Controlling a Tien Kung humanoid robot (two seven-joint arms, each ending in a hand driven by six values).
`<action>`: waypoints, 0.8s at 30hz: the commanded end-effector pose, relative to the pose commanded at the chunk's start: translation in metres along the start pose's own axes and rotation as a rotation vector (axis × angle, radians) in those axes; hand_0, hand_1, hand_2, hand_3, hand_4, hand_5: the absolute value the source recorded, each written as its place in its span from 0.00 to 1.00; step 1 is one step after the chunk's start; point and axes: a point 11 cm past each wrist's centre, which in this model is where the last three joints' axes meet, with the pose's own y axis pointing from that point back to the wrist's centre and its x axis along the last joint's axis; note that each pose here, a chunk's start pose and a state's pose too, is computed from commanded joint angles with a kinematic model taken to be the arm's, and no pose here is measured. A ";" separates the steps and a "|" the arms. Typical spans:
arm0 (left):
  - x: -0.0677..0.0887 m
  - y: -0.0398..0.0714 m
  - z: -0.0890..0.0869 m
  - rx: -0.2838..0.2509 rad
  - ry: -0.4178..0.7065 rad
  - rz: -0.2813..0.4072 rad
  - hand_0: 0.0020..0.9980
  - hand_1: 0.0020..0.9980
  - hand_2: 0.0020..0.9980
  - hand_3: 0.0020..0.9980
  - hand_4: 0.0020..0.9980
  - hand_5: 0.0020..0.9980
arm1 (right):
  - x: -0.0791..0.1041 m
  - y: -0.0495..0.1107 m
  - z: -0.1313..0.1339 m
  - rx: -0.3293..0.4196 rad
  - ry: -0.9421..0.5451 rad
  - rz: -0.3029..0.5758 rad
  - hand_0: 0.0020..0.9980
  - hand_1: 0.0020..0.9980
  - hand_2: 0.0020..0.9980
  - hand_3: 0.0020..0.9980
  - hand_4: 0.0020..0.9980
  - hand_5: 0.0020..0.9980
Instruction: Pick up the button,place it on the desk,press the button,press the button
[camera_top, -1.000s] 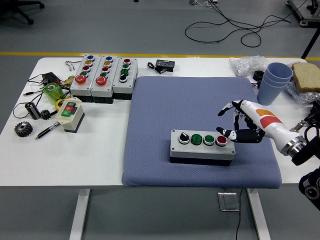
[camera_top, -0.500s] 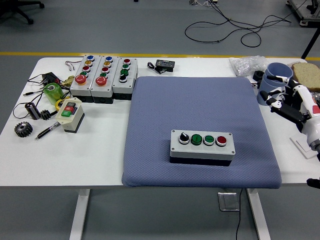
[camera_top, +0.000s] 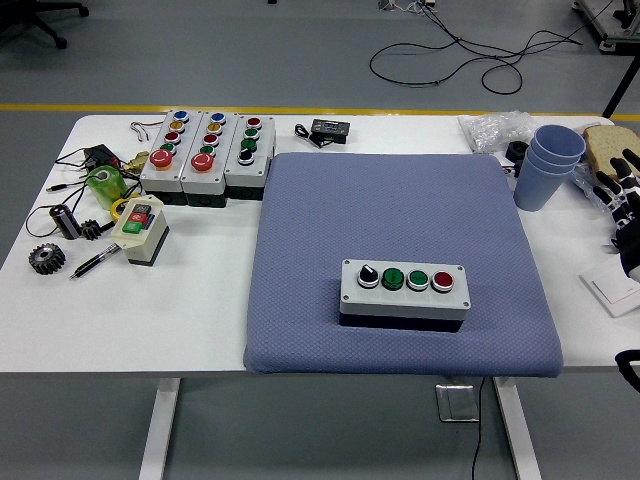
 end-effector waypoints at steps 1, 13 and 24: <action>0.000 0.000 0.000 0.000 0.000 0.000 0.44 0.58 0.74 0.72 0.49 0.80 | 0.001 0.000 0.001 -0.013 -0.036 0.009 0.87 0.77 0.80 0.75 0.82 0.36; 0.002 0.000 0.002 -0.006 -0.002 0.006 0.44 0.58 0.74 0.72 0.49 0.80 | 0.008 0.001 0.020 -0.207 -0.180 -0.039 0.78 0.72 0.74 0.68 0.77 0.28; 0.005 0.001 0.004 -0.013 -0.007 0.015 0.44 0.59 0.74 0.72 0.48 0.80 | 0.009 0.001 0.024 -0.237 -0.160 -0.065 0.76 0.71 0.72 0.67 0.76 0.28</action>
